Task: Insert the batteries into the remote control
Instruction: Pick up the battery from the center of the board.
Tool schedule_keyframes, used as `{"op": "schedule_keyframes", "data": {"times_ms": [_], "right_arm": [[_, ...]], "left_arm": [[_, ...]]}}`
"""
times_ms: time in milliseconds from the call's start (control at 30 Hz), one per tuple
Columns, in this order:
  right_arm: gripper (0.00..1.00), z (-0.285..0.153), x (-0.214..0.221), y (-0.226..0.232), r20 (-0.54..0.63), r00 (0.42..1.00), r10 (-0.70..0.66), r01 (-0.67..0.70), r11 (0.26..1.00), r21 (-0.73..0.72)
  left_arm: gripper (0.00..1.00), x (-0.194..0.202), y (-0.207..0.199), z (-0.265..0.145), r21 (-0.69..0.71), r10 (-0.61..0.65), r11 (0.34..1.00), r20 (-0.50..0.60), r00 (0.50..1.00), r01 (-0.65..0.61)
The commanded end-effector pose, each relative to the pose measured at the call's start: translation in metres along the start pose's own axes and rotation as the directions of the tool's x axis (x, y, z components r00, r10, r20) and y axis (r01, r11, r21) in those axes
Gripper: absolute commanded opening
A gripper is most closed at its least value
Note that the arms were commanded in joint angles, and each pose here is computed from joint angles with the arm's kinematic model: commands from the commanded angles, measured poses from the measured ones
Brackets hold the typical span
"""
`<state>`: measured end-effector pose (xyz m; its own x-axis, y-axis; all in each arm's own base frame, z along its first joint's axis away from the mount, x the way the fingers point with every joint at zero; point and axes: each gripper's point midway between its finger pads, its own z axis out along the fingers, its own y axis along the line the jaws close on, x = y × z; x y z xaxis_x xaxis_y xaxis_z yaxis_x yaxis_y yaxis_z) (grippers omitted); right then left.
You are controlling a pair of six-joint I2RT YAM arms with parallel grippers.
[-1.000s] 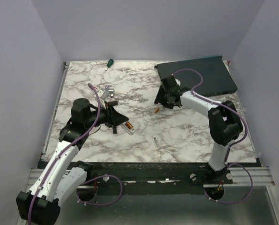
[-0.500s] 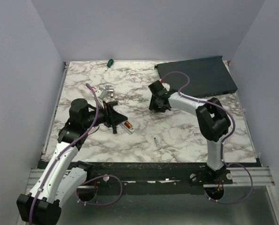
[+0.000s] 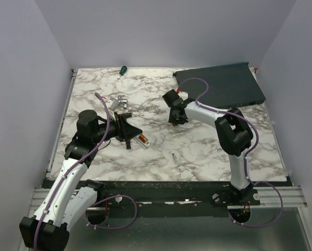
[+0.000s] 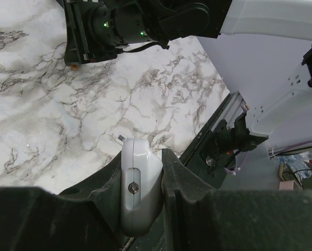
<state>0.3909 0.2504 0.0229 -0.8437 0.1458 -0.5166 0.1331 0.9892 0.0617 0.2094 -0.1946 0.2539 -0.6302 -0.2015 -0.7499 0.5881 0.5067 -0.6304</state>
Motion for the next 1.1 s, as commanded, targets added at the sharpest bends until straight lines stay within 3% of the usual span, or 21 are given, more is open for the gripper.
{"op": "schedule_keyframes", "data": {"times_ms": [0, 200, 300, 433, 600, 733, 933, 1067], "right_arm": [[0.33, 0.012, 0.013, -0.018, -0.029, 0.998, -0.048, 0.051, 0.995, 0.090], [0.12, 0.003, 0.021, -0.018, -0.052, 0.997, -0.063, 0.065, 0.997, 0.042], [0.01, -0.015, 0.019, -0.009, -0.023, 0.998, -0.062, 0.061, 0.996, -0.067], [0.01, -0.064, 0.009, 0.010, 0.063, 0.996, -0.065, 0.081, 0.953, -0.291], [0.01, -0.175, -0.007, 0.035, 0.261, 0.965, -0.039, 0.204, 0.738, -0.644], [0.01, -0.268, 0.001, 0.045, 0.387, 0.922, -0.014, 0.350, 0.458, -0.817], [0.01, -0.354, 0.015, 0.031, 0.503, 0.863, 0.044, 0.484, 0.212, -0.849], [0.01, -0.380, 0.025, 0.025, 0.546, 0.836, 0.042, 0.539, 0.120, -0.834]], "left_arm": [[0.00, -0.003, -0.005, -0.002, 0.035, 0.013, 0.999, 0.015, 1.000, -0.014], [0.00, -0.004, -0.004, -0.002, 0.031, 0.007, 0.999, 0.020, 1.000, -0.008], [0.00, -0.004, -0.002, -0.002, 0.024, 0.003, 1.000, 0.022, 1.000, -0.004], [0.00, -0.006, 0.000, -0.001, 0.015, -0.005, 1.000, 0.028, 1.000, 0.004], [0.00, -0.010, 0.000, 0.000, 0.013, -0.027, 1.000, 0.042, 0.999, 0.027], [0.00, -0.015, -0.002, 0.001, 0.022, -0.043, 0.999, 0.051, 0.998, 0.042], [0.00, -0.023, -0.010, 0.002, 0.053, -0.060, 0.997, 0.075, 0.995, 0.057], [0.00, -0.024, -0.016, 0.002, 0.092, -0.080, 0.993, 0.081, 0.994, 0.072]]}}
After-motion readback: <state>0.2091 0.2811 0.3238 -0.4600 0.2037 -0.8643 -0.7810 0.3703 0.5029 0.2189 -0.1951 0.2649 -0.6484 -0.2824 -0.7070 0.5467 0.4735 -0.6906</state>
